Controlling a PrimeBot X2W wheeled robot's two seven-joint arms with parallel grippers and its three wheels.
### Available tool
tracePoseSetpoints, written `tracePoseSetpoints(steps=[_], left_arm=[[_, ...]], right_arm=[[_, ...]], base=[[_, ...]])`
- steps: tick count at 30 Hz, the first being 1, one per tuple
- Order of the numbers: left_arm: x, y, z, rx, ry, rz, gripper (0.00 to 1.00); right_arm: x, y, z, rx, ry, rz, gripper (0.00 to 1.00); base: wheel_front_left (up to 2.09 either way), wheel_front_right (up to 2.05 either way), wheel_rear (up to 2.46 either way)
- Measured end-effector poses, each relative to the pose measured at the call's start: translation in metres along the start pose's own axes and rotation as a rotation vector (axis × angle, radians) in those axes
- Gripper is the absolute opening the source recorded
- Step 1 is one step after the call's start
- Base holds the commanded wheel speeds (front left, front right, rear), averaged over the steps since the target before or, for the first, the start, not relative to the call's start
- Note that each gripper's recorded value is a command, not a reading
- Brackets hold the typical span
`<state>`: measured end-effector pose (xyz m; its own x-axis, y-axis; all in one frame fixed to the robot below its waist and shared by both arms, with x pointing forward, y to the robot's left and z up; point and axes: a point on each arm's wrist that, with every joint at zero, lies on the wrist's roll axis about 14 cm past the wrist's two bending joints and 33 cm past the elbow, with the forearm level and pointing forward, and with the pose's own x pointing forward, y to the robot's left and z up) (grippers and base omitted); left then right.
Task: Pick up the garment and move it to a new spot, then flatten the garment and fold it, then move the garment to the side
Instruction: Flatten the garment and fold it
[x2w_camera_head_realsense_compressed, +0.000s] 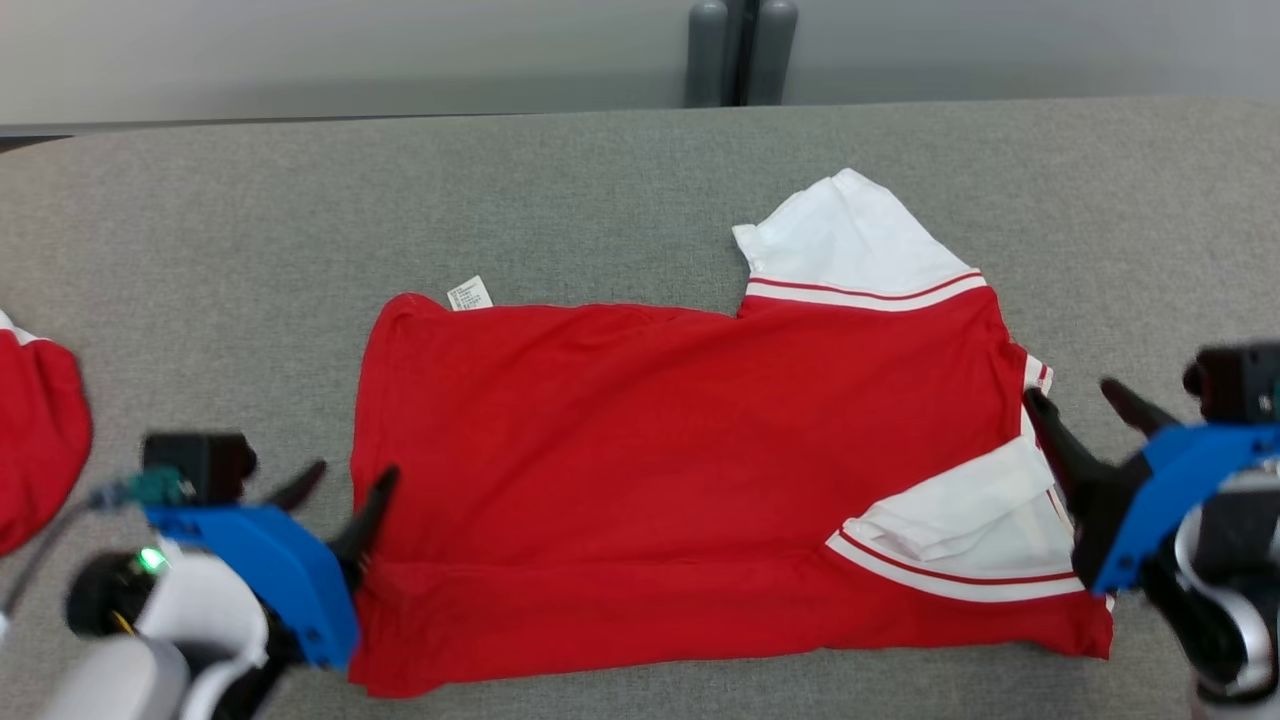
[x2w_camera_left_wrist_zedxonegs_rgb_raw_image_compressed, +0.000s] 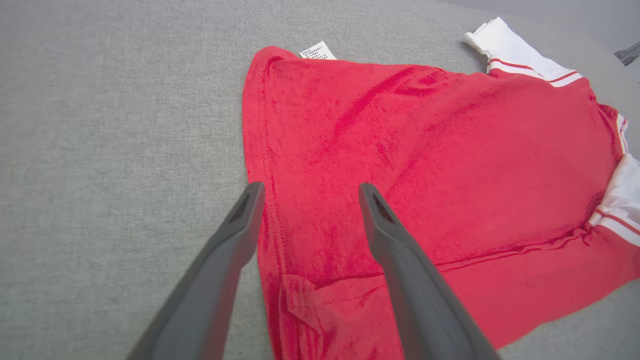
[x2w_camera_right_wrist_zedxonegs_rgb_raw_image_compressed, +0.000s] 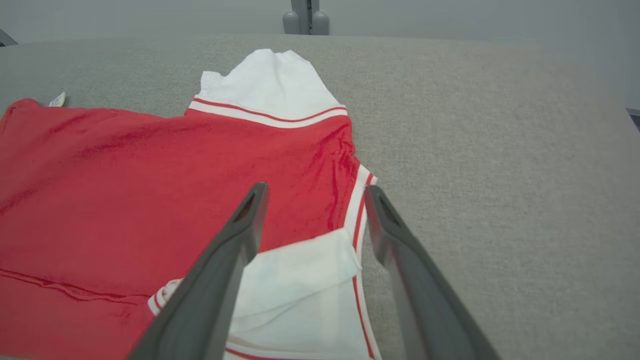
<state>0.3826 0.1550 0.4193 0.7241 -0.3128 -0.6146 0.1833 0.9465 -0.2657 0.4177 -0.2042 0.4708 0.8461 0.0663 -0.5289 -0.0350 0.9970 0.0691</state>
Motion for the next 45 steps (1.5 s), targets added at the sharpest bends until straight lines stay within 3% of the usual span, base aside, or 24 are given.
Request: tracePoseSetpoints(steps=[8, 11, 14, 27, 42, 45], left_arm=[[0.037, 0.026, 0.076, 0.122, 0.039, 0.011, 1.0], [0.056, 0.028, 0.088, 0.103, 0.074, 0.005, 1.0], [0.073, 0.036, 0.09, 0.163, 0.125, 0.037, 1.0], [0.125, 0.046, 0.053, 0.224, 0.338, 0.031, 1.0], [0.143, 0.04, 0.042, 0.249, 0.386, 0.007, 1.0], [0.143, 0.043, 0.037, 0.256, 0.418, 0.009, 0.0]], right_arm=[[0.043, 0.032, 0.061, -0.07, -0.032, 0.127, 1.0], [0.057, 0.049, 0.076, -0.095, -0.043, 0.173, 1.0], [0.07, 0.053, 0.082, -0.109, -0.041, 0.188, 1.0], [0.117, 0.058, 0.064, -0.084, 0.01, 0.218, 1.0], [0.14, 0.048, 0.043, -0.048, 0.056, 0.209, 1.0], [0.145, 0.046, 0.042, -0.049, 0.065, 0.204, 1.0]], base=[[0.0, 0.0, 0.0], [0.0, 0.0, 0.0], [0.0, 0.0, 0.0], [0.0, 0.0, 0.0], [0.0, 0.0, 0.0], [0.0, 0.0, 0.0]])
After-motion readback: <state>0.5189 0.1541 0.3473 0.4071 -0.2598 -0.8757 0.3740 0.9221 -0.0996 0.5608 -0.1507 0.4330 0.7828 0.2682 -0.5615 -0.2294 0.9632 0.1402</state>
